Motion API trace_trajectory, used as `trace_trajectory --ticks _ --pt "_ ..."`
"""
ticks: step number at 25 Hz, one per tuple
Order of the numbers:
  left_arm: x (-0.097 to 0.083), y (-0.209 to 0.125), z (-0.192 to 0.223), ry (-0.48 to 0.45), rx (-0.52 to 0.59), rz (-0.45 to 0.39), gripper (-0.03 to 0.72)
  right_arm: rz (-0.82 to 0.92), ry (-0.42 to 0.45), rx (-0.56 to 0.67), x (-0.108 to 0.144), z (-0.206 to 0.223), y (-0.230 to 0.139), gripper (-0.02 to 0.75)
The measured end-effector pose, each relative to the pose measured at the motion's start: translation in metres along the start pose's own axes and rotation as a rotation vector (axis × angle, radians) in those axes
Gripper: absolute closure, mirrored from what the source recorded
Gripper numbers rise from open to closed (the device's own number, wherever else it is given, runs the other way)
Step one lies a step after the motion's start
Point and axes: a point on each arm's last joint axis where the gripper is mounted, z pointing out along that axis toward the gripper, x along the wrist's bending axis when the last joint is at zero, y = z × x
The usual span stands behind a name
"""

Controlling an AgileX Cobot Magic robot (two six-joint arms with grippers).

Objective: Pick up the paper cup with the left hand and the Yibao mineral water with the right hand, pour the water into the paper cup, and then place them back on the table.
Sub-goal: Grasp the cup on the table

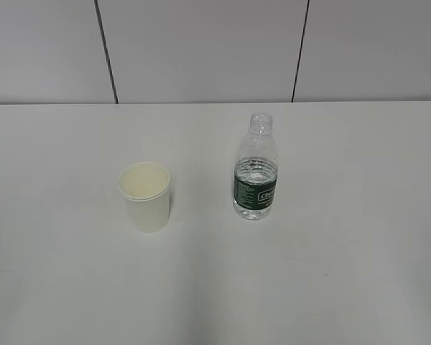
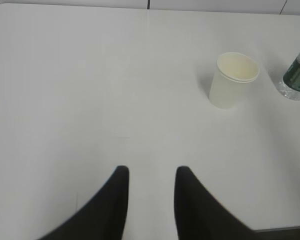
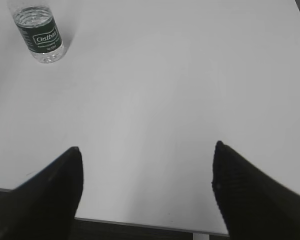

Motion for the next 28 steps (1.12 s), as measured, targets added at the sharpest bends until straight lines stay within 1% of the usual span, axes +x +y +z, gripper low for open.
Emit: trace_trajectory --ticks 28 --pt "0.0 0.0 0.0 0.0 0.0 0.0 0.447 0.004 0.0 0.0 0.0 0.0 0.0 0.146"
